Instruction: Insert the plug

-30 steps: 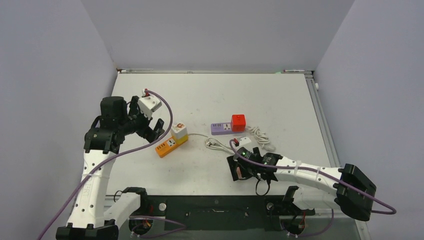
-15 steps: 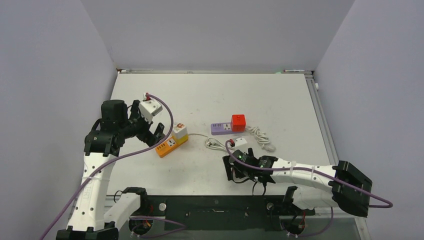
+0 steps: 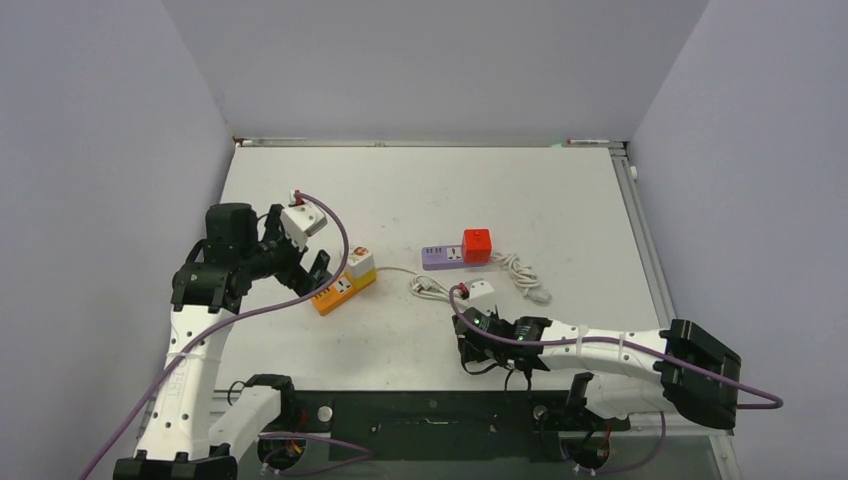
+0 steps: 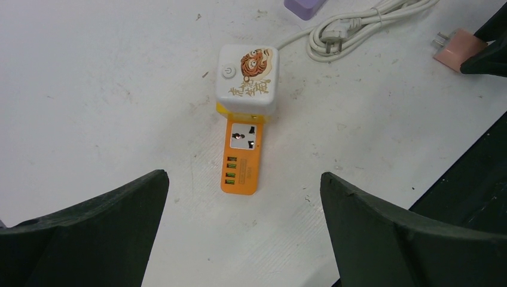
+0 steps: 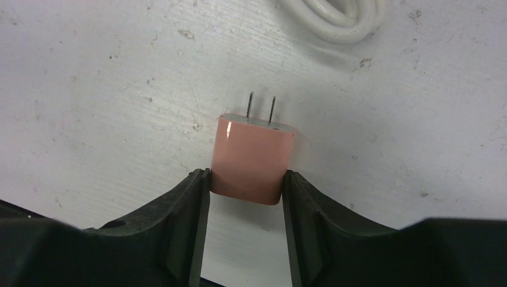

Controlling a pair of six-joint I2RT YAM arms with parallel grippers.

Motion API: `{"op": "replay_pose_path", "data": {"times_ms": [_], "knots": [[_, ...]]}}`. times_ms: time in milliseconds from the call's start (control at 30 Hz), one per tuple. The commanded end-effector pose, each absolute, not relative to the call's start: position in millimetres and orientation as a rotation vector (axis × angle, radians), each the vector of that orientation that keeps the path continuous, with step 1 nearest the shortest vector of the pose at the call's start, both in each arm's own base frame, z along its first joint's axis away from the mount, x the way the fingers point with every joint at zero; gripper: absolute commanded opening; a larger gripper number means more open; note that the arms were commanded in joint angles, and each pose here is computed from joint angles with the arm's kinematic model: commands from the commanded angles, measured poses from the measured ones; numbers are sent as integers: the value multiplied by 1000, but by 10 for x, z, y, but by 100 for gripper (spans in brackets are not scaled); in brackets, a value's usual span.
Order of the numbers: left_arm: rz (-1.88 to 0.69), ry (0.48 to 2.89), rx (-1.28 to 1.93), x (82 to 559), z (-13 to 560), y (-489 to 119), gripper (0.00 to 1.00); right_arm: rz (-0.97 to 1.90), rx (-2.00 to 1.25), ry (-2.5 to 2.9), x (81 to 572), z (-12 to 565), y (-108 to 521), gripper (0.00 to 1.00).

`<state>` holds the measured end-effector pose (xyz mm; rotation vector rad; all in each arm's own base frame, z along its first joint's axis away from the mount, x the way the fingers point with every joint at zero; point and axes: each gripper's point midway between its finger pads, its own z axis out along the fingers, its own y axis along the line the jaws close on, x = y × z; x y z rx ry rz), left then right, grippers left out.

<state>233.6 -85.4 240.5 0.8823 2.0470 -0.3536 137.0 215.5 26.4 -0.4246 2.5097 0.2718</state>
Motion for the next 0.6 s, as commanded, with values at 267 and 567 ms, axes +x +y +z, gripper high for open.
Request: {"op": "replay_pose_path", "data": {"times_ms": [267, 567], "knots": [[-407, 1587, 1256, 1961, 2600, -1194, 96, 494, -473, 2379, 1677, 1143, 2727, 20], [-41, 879, 1531, 1547, 2832, -1345, 96, 1109, -773, 2214, 1605, 2362, 3510, 19]]}}
